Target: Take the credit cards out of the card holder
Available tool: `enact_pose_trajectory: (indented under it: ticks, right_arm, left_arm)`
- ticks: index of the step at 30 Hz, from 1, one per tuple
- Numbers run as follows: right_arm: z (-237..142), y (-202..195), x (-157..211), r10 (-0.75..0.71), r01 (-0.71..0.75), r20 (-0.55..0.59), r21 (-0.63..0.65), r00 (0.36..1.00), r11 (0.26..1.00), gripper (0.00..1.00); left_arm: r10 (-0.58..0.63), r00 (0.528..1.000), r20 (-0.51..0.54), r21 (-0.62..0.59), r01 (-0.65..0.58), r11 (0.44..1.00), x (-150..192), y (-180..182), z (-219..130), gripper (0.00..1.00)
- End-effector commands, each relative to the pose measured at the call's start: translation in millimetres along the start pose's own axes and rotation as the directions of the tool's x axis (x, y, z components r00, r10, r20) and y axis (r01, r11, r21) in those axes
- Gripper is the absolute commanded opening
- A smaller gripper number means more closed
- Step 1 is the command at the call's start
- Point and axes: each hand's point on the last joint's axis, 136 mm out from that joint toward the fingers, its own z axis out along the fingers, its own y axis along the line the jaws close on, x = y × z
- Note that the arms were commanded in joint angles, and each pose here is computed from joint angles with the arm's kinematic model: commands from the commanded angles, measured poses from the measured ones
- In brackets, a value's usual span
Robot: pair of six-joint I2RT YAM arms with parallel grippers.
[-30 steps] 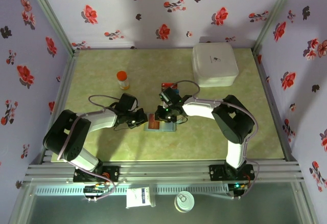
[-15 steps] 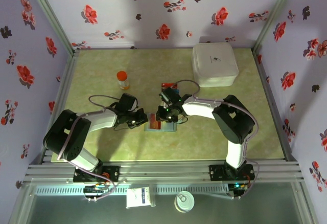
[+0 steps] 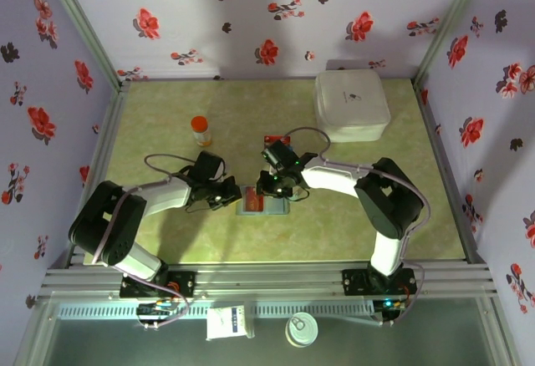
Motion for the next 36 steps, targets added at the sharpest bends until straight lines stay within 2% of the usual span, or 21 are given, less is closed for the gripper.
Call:
enact_pose_trajectory:
  ticks: [1,11,25,29,36]
  right_arm:
    - [-5.5,3.8,1.1,-0.016,0.016,0.012,0.0,1.0,1.0,0.22]
    - [3.0,7.0,3.9,-0.002,0.001,-0.012,-0.033,1.0,0.999,0.22]
    - [17.4,9.5,8.9,0.02,-0.024,-0.048,-0.078,0.999,0.997,0.22]
    - [20.6,2.9,12.0,0.027,-0.03,-0.057,-0.054,0.998,0.998,0.22]
    - [13.4,-19.4,13.5,0.01,-0.007,-0.041,0.068,0.999,0.998,0.22]
  left_arm:
    - [0.035,0.999,-0.004,0.02,-0.035,0.999,-2.5,-14.4,-2.5,0.03]
    - [0.051,0.998,-0.032,0.015,-0.051,0.999,3.5,-17.4,10.0,0.0]
    - [0.046,0.997,-0.056,-0.05,-0.048,0.998,10.6,3.1,19.0,0.0]
    - [0.047,0.997,-0.055,-0.054,-0.05,0.997,10.6,3.7,18.1,0.0]
    - [0.047,0.997,-0.053,-0.054,-0.05,0.997,10.4,3.3,17.3,0.0]
